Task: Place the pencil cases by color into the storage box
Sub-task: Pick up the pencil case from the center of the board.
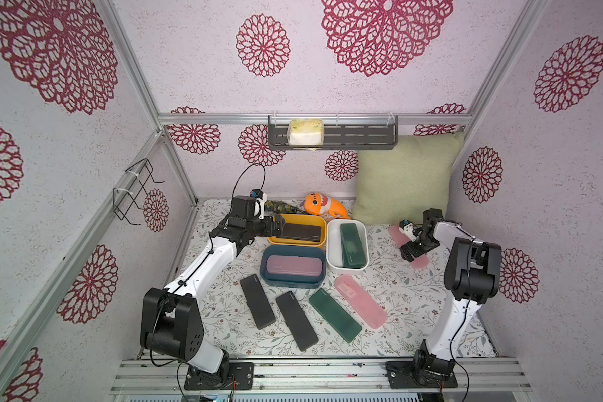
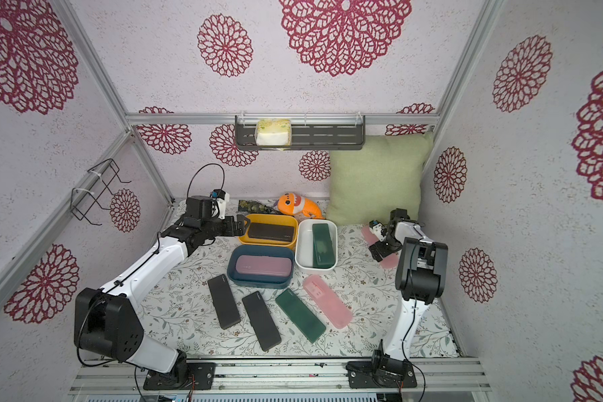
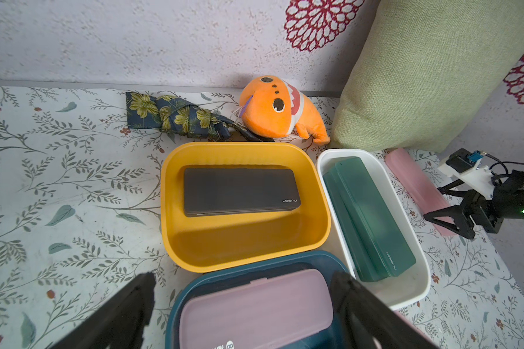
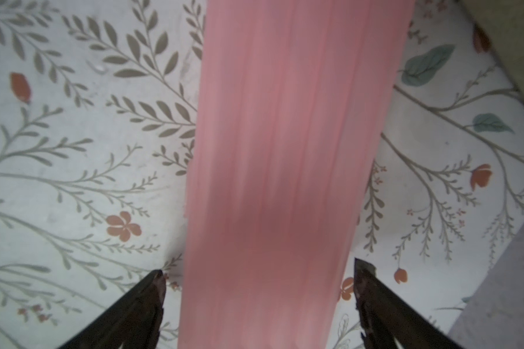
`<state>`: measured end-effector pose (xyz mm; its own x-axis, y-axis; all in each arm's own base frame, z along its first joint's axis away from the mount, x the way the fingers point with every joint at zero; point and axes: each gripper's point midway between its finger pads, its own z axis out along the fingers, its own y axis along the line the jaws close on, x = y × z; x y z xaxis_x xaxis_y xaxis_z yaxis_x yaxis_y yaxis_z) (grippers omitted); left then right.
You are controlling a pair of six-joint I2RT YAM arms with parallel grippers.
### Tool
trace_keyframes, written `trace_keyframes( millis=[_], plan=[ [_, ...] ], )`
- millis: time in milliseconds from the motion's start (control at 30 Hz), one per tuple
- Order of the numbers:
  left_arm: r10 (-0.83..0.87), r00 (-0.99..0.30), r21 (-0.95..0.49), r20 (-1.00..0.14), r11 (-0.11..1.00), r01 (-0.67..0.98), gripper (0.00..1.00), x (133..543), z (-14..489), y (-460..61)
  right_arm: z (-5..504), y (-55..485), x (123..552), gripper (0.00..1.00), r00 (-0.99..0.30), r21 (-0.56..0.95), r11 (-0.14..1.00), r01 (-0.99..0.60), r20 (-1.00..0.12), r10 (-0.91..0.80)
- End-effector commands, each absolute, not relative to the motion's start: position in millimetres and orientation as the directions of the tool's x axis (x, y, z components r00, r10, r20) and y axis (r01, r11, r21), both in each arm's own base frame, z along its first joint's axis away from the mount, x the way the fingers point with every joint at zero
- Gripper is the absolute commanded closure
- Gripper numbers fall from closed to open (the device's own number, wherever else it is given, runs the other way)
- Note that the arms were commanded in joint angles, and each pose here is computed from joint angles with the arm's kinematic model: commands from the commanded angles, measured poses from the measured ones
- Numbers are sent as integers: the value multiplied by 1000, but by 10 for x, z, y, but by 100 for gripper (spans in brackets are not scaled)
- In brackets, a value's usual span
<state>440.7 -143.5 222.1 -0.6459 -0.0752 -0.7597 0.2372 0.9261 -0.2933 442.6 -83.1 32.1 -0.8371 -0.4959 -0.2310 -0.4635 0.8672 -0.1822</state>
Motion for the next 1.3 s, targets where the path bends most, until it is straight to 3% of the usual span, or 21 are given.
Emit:
trace_keyframes(
  millis=[0, 567, 900, 1033, 1267],
  plan=[
    [-75, -643, -283, -762, 932, 227, 3, 4460, 2248, -1394, 393, -869, 4505, 1, -844, -191, 878, -439, -248, -475],
    [-71, -656, -281, -752, 934, 222, 3, 4479, 2230, -1399, 90, -831, 4412, 1, -853, -111, 877, -467, -207, -480],
    [-64, -661, -271, -748, 938, 217, 3, 4447, 2226, -1376, -226, -817, 4231, 2, -870, -38, 876, -481, -104, -482],
    [-63, -662, -271, -747, 938, 216, 3, 4450, 2222, -1375, -251, -842, 4181, 8, -872, -40, 875, -483, -72, -484],
    [-65, -663, -276, -745, 936, 218, 3, 4453, 2220, -1382, -268, -832, 4116, 28, -869, -30, 870, -492, -34, -493]
  ],
)
